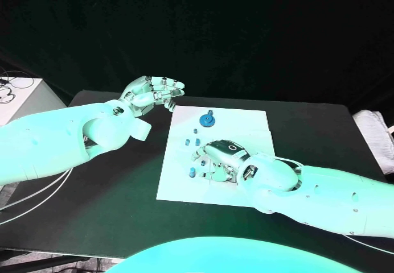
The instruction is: Assemble the parts on the task board
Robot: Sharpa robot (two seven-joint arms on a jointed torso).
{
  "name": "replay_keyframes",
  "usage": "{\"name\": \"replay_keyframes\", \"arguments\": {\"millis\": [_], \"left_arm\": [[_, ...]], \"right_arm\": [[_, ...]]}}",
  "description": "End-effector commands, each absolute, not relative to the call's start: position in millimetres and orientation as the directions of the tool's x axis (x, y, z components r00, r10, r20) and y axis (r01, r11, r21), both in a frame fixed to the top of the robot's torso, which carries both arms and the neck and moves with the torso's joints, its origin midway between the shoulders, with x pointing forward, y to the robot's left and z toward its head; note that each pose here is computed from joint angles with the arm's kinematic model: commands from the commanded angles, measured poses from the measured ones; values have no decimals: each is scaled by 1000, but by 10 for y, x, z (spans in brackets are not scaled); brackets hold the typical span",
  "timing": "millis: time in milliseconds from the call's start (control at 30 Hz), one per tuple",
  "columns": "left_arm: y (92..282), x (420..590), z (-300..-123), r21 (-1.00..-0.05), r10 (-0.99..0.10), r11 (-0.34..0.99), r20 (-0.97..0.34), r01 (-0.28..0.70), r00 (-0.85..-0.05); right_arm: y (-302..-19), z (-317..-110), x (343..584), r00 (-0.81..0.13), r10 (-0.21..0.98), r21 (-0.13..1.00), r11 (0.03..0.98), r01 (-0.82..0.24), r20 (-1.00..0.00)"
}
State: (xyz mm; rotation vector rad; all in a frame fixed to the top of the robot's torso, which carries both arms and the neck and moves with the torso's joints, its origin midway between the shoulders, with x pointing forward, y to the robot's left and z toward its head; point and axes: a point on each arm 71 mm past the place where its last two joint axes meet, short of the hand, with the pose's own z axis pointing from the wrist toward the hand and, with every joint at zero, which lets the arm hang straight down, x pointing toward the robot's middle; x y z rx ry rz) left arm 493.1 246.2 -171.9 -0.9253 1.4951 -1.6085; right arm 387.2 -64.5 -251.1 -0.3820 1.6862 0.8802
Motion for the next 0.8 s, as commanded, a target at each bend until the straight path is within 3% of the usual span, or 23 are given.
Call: {"name": "replay_keyframes", "arguments": {"millis": [33,467,800], "left_arm": [[2448,4925,-1719,-997,-876,-60,34,39,-481],[2475,4916,-1741,-998,-877,-60,36,35,-479],[2537,4856,-1800,-998,-880,-59,42,20,-472]], "right_arm": [[-752,-2382,3901,-291,264,393,659,-641,-919],[-1770,-2085,4084,-433,470,618,721,-314,-769],[-2423,-2116,3988,-433,477,573,811,-118,-765]]}}
